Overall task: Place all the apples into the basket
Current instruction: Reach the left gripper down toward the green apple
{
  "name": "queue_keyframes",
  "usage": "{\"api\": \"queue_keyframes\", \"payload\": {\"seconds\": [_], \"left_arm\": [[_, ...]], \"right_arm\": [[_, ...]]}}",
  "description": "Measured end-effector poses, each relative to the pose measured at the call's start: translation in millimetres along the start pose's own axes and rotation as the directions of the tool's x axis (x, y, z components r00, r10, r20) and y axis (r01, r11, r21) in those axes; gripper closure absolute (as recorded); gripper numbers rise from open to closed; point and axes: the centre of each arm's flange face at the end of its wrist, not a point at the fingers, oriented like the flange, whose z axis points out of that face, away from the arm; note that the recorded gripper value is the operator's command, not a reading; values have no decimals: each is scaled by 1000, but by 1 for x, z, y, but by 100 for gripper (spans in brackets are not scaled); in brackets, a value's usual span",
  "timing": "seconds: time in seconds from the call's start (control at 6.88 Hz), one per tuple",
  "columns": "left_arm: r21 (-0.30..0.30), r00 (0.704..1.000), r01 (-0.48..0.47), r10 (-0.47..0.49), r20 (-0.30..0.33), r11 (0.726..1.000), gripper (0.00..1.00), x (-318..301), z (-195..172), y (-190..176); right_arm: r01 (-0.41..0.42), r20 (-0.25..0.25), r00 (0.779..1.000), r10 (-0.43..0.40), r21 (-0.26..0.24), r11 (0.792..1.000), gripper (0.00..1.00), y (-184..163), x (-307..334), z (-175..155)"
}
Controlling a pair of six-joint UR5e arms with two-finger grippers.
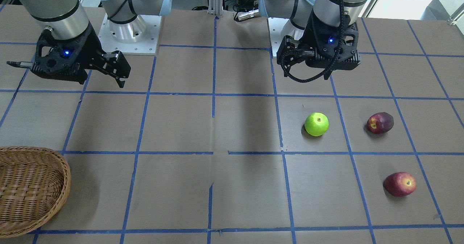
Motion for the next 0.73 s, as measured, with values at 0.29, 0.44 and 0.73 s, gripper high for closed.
{"api": "queue_keyframes", "payload": {"seconds": [0.29,0.44,0.73], "left_arm": [[-3,1000,-1,1,1,1000,0,0,2,1],[-8,1000,-2,2,3,1000,0,-3,4,0],[-54,1000,-23,24,9,998,0,-35,26,-8]], "right_arm": [[0,1,1000,0,-4,1000,0,0,0,1],[0,1,1000,0,-6,1000,0,0,0,1],[0,2,1000,0,-5,1000,0,1,0,1]]}}
